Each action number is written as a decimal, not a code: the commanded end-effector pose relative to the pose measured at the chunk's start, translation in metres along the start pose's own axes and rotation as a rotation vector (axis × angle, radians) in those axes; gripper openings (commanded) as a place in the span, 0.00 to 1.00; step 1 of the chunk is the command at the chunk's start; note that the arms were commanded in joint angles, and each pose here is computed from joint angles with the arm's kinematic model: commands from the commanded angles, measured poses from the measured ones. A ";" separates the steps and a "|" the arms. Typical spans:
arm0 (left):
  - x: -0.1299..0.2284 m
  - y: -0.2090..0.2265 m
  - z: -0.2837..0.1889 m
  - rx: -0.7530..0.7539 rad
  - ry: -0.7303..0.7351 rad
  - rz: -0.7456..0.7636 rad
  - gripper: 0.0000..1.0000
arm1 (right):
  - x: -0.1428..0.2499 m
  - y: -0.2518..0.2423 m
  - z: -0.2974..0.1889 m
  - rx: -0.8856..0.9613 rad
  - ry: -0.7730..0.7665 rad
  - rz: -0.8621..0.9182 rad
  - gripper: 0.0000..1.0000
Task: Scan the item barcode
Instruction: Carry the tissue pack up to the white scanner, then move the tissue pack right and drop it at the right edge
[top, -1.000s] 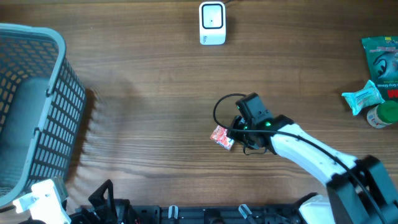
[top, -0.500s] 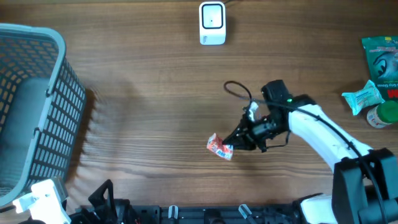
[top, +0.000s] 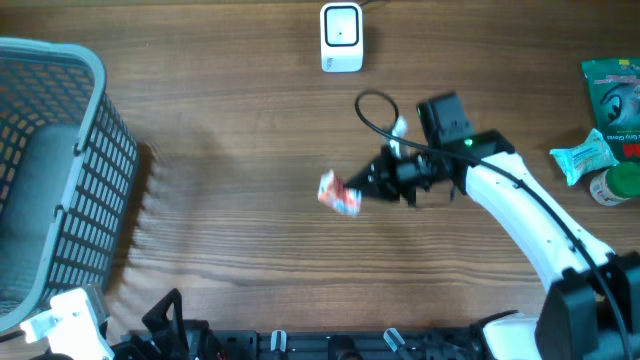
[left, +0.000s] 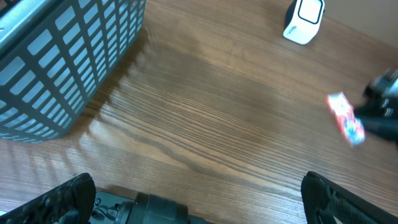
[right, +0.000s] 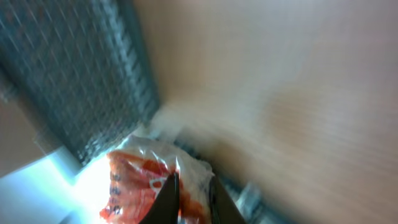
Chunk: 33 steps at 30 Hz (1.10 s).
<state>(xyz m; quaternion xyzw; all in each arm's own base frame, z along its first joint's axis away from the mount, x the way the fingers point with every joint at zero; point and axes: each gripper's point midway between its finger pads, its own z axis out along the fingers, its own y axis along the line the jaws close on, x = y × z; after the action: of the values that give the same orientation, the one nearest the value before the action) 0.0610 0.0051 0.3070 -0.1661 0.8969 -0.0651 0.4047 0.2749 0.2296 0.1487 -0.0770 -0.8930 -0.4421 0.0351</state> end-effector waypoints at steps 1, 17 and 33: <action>-0.001 0.001 0.000 -0.009 -0.008 0.014 1.00 | -0.108 0.017 -0.060 0.376 -0.696 -0.215 0.05; -0.001 0.001 0.000 -0.009 -0.008 0.014 1.00 | -0.320 0.089 -0.004 0.598 -1.526 -1.181 0.05; -0.001 0.001 0.000 -0.009 -0.008 0.014 1.00 | -0.342 0.094 -0.005 0.524 -1.293 -1.107 0.04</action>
<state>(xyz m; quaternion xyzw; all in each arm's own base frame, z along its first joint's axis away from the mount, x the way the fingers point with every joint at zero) 0.0611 0.0051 0.3065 -0.1662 0.8973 -0.0649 0.4038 0.6326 0.2343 0.1226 0.1474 -0.7447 -0.0177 -0.6507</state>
